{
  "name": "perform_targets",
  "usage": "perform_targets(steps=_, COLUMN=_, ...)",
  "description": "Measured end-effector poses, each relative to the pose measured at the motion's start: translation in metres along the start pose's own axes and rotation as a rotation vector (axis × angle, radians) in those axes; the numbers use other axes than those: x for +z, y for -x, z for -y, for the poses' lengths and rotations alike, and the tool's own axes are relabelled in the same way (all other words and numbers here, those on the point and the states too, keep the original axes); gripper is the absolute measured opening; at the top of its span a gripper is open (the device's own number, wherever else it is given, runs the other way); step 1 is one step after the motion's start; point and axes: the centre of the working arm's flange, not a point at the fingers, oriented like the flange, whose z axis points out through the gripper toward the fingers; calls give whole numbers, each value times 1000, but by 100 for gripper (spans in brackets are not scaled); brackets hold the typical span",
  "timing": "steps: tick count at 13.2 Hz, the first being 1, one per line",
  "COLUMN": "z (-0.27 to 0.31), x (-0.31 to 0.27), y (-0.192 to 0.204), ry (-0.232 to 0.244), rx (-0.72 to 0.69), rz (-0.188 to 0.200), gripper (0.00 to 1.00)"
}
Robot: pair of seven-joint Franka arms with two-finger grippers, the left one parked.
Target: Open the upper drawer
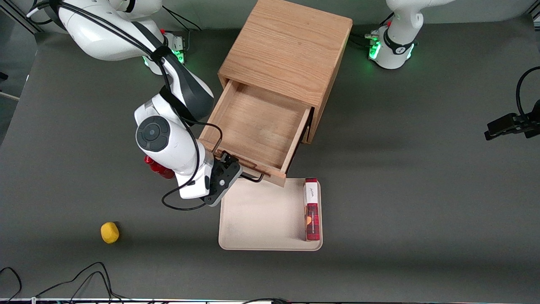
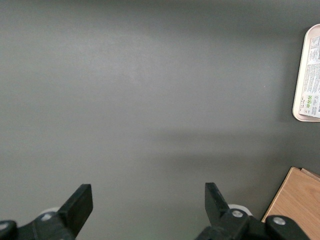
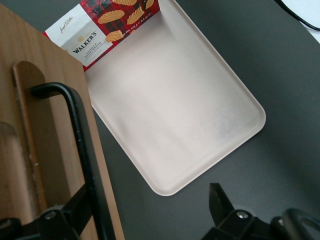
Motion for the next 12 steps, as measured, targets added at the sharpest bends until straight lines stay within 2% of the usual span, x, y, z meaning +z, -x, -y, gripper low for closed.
perform_targets(steps=3, z=-2, x=-13, y=-1, ry=-8, rx=7, rz=9, gripper=100)
perform_targets(steps=8, z=-5, x=-45, y=2, ry=-51, rx=38, rz=22, gripper=100)
perform_targets(steps=12, z=-3, x=-79, y=19, ry=-65, rx=59, rz=85, gripper=100)
